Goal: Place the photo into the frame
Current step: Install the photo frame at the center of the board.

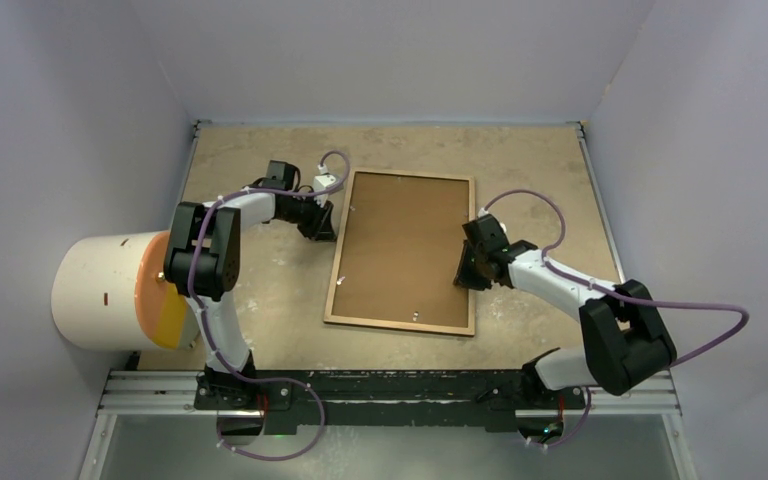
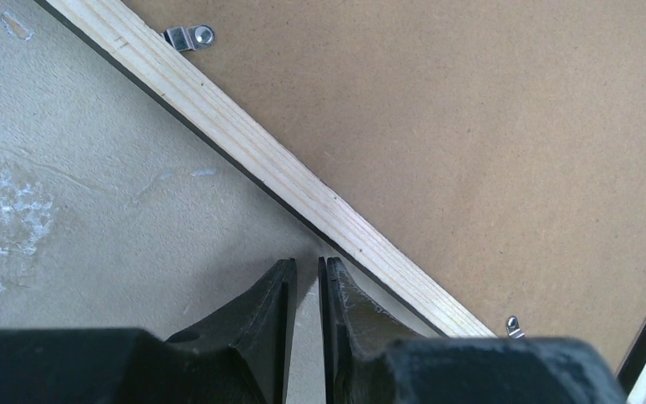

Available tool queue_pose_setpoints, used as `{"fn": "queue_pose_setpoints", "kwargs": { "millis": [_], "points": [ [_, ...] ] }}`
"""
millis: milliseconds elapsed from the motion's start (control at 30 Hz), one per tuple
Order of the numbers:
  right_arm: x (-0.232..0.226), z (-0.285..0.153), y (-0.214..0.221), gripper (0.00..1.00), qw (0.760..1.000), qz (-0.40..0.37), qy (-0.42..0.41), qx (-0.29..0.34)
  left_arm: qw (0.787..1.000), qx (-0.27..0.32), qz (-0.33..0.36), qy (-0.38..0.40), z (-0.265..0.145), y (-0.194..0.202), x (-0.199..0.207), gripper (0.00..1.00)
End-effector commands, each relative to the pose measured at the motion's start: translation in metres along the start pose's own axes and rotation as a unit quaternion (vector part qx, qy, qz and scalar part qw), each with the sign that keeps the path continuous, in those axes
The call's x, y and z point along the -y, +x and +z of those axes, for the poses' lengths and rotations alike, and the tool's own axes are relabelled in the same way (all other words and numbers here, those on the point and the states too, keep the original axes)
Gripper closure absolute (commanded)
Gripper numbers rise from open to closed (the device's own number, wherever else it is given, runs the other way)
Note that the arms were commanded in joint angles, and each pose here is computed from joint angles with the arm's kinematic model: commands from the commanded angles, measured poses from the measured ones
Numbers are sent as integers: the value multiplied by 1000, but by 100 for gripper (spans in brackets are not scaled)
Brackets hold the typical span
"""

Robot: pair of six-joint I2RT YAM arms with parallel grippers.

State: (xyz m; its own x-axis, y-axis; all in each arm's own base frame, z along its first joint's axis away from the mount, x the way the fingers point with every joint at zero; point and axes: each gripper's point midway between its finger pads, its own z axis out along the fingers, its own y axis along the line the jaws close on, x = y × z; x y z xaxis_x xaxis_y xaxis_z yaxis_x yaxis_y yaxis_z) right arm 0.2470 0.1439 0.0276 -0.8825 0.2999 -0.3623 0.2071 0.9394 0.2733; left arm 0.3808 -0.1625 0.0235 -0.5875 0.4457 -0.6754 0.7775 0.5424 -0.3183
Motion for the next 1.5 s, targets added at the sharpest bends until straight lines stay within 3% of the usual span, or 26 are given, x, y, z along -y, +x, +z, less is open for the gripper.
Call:
{"fn": "queue_pose_setpoints", "kwargs": {
  "millis": [0, 433, 567, 800, 1100, 1467],
  "points": [
    [23, -5, -4, 73, 998, -13, 64, 8, 1000, 3, 20, -4, -7, -3, 5, 80],
    [11, -15, -18, 74, 998, -30, 34, 36, 1000, 2, 21, -2, -8, -4, 7, 80],
    [-21, -27, 1, 72, 997, -40, -70, 1, 1000, 2, 21, 1, -8, -4, 8, 80],
    [-69, -40, 49, 68, 970, -72, -217, -84, 1000, -6, 20, 6, -4, 2, 12, 80],
    [-90, -31, 79, 68, 960, -117, -215, -134, 1000, -9, 23, 4, -4, 0, 13, 80],
    [-116, -37, 80, 71, 952, -163, -230, -122, 1000, -12, 26, 5, -4, 1, 15, 80]
  ]
}}
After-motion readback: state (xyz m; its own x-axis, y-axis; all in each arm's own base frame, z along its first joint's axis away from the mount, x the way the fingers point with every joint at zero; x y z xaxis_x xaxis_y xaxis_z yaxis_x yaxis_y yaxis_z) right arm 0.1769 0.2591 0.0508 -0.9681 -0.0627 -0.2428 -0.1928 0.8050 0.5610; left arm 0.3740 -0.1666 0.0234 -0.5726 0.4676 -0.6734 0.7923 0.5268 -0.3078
